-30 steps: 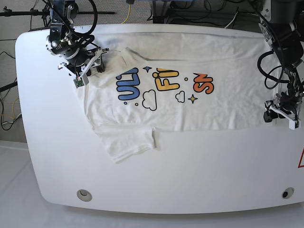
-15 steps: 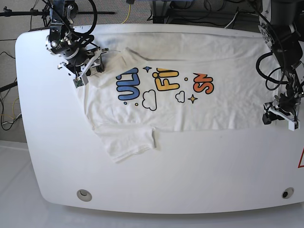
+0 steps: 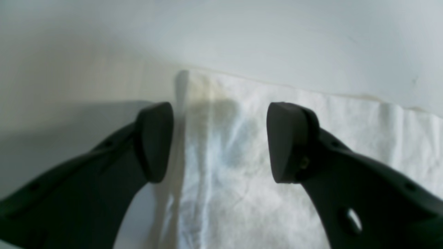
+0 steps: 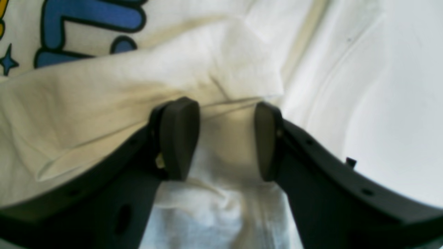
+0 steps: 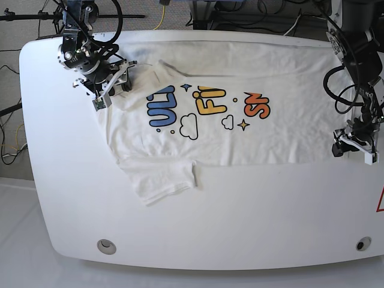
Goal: Fold the T-shirt properly
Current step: 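Lower the left gripper and pinch the shirt's side edge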
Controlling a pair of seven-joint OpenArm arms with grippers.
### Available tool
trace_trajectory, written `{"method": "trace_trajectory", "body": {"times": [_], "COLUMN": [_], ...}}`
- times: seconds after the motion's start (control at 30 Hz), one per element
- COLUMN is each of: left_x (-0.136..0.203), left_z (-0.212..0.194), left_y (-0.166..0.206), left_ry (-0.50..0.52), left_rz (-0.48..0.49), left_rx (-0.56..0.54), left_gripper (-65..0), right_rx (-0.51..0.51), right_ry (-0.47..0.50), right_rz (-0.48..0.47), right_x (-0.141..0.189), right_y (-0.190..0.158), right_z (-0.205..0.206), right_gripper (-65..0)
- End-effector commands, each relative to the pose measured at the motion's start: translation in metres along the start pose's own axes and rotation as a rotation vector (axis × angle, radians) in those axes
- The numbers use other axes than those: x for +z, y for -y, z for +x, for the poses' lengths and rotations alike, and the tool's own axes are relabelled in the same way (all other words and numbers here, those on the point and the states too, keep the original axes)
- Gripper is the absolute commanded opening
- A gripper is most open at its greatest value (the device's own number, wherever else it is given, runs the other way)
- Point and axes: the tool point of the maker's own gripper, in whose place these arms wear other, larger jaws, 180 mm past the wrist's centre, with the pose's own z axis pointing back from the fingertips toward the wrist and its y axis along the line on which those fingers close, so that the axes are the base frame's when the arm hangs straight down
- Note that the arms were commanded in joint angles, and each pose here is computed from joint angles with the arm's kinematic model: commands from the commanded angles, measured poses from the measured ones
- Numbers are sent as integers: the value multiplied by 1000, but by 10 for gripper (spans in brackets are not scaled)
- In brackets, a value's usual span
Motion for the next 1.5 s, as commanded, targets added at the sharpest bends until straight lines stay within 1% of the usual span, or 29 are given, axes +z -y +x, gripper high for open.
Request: {"method": "trace_trajectory", "body": {"times": [0.0, 0.2, 0.27, 0.33, 0.47, 0.53, 0.6, 0.67, 0.73, 0.8, 0.83, 0.97, 1.2, 1.27, 1.47], "left_x": [3, 2, 1, 0, -1, 0, 0, 2, 2, 2, 2, 3, 3, 3, 4], "left_z": [9, 8, 0, -1, -2, -2, -1, 3, 3, 2, 2, 2, 4, 5, 6], "left_y": [-4, -2, -3, -2, -2, -3, -3, -8, -9, -9, -10, -12, -13, -13, -15], "left_ry": [5, -1, -28, -32, -32, -29, -24, -4, -4, -6, -5, -5, -2, -1, 6], "left_rz": [6, 2, 6, 4, 5, 6, 10, 20, 23, 27, 29, 31, 29, 29, 35], "left_rx": [-12, -12, -10, -10, -12, -12, -12, -4, -5, -4, -2, 8, 13, 15, 7], "left_gripper": [-236, -234, -232, -232, -254, -293, -359, -462, -560, -637, -650, -643, -540, -532, -606], "right_rx": [16, 18, 18, 18, 17, 18, 18, 19, 19, 20, 19, 20, 29, 33, 33], "right_ry": [12, 14, 1, 1, 0, -2, -4, -6, -8, -9, -9, -4, 3, 4, 20], "right_rz": [-7, -7, -9, -10, -13, -13, -12, -7, -7, -8, -8, -5, 4, 8, 12], "right_x": [2, 2, 2, 2, 2, 2, 2, 1, 2, 2, 2, 1, 0, -1, -1], "right_y": [4, 4, 4, 4, 5, 5, 5, 3, 3, 3, 3, 2, -2, -4, -5], "right_z": [6, 6, 3, 3, 3, 2, 2, 1, 1, 1, 1, 2, 5, 6, 10], "right_gripper": [-360, -360, -360, -360, -360, -360, -360, -359, -360, -360, -360, -361, -360, -361, -360]}}
